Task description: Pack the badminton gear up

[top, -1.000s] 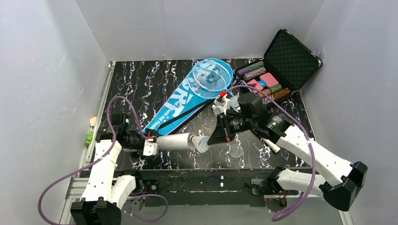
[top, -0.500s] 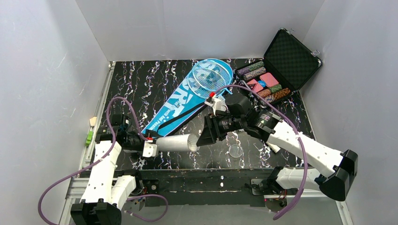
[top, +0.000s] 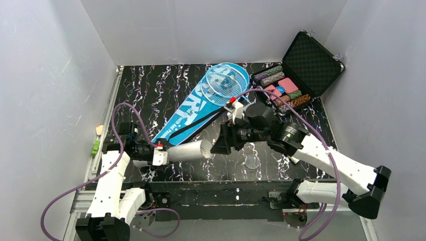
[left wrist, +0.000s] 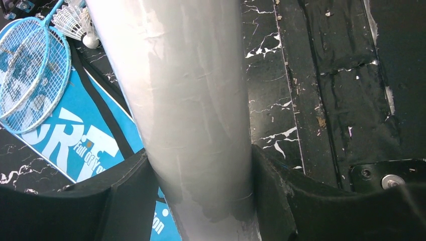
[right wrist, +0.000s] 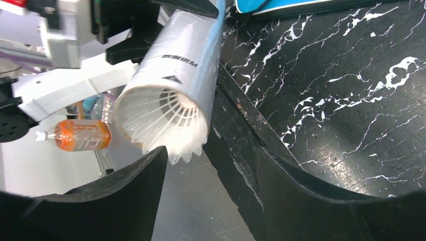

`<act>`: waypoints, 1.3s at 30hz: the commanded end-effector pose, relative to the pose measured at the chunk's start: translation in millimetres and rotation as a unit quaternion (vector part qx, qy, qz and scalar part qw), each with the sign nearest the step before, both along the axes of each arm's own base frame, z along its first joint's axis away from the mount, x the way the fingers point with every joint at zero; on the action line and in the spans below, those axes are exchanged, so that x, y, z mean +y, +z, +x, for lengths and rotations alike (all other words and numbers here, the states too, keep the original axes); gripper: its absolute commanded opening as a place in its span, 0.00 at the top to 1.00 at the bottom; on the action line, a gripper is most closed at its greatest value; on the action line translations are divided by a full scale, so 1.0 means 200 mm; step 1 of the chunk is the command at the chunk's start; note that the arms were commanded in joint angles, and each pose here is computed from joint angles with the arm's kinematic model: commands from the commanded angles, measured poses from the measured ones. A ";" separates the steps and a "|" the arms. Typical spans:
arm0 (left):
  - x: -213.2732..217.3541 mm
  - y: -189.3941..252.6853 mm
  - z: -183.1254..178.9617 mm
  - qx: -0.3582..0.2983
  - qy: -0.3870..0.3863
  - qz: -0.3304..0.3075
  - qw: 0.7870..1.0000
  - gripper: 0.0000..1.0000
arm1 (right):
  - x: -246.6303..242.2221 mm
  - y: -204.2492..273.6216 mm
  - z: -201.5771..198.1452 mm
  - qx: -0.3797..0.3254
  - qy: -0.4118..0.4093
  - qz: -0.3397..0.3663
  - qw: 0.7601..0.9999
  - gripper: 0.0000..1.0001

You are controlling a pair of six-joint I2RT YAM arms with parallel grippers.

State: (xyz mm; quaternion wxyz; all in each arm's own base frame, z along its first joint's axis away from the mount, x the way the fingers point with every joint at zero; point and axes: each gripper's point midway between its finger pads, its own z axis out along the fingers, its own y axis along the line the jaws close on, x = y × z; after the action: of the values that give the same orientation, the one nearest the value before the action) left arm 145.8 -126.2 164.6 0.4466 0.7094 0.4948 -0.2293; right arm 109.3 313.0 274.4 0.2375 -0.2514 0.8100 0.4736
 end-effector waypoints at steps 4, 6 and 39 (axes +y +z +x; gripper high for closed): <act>-0.04 0.13 0.01 -0.024 0.002 -0.041 0.999 0.92 | 0.12 -0.01 0.09 -0.037 -0.032 -0.017 0.999 0.27; -0.05 0.15 0.01 -0.023 0.003 -0.047 0.999 0.92 | 0.13 -0.03 0.11 -0.042 -0.040 -0.018 0.998 0.27; -0.03 0.02 0.02 0.032 0.040 -0.045 0.998 0.91 | -0.54 -0.20 0.85 -0.103 -0.358 -0.156 0.915 0.17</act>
State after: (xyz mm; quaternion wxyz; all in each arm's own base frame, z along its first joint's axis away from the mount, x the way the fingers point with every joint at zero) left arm 148.6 -129.0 162.7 0.4545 0.6714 0.5289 -0.2509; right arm 241.6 228.2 298.1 0.4508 -0.0354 0.8265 0.3354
